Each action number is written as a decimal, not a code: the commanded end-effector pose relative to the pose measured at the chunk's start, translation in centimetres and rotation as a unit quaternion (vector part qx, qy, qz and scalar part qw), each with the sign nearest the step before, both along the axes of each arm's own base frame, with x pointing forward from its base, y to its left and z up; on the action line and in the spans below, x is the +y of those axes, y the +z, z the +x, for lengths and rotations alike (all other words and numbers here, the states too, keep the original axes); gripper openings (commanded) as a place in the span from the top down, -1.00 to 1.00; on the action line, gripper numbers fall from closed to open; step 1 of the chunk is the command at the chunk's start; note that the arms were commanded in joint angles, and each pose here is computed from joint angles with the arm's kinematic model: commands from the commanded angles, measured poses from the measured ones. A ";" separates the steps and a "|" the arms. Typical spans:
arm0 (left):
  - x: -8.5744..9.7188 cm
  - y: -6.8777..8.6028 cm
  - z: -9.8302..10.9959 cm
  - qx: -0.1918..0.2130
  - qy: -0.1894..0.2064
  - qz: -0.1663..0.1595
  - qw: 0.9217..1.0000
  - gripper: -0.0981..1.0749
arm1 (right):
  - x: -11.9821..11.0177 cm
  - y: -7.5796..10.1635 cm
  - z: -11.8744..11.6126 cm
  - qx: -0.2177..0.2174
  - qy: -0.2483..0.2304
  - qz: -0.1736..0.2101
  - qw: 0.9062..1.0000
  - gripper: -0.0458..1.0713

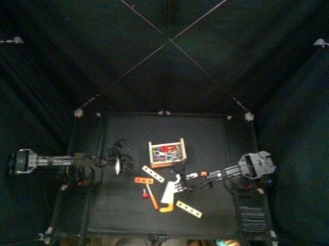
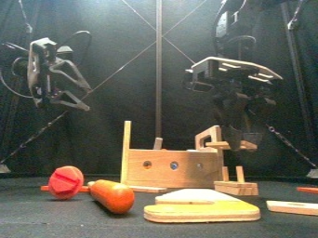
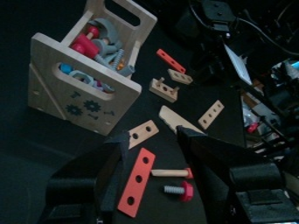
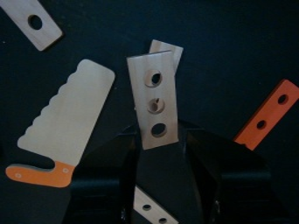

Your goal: Fix orientation on 3 pegged block

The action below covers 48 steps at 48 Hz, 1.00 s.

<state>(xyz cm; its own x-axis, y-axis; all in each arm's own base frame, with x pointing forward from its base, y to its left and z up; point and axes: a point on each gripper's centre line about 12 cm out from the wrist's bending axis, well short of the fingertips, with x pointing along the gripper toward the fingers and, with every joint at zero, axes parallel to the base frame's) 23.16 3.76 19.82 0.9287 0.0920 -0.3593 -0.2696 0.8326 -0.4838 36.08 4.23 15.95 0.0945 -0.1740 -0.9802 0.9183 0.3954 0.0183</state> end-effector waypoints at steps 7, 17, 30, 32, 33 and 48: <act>0.1 0.2 0.1 -0.005 0.004 -0.005 1.000 -0.62 | -1.0 0.2 0.4 -0.003 -0.028 0.013 1.000 -0.28; 0.1 0.2 0.1 -0.004 0.005 -0.005 1.000 -0.62 | -1.6 -0.5 0.7 0.005 -0.046 0.021 0.999 -0.28; 0.0 0.0 0.0 -0.002 0.003 -0.006 1.000 -0.62 | -1.5 -0.7 0.6 0.005 -0.077 0.036 0.996 -0.26; 0.0 0.0 0.0 -0.002 0.003 -0.006 1.000 -0.62 | -1.5 -0.6 0.6 0.002 -0.088 0.036 0.995 -0.26; 0.0 0.0 0.0 -0.002 0.003 -0.005 1.000 -0.62 | -1.5 -0.6 0.7 0.001 -0.093 0.036 0.995 -0.26; 0.0 -0.1 0.0 -0.002 0.004 -0.008 1.000 -0.62 | -1.3 -0.5 1.0 -0.015 -0.117 0.040 0.992 -0.26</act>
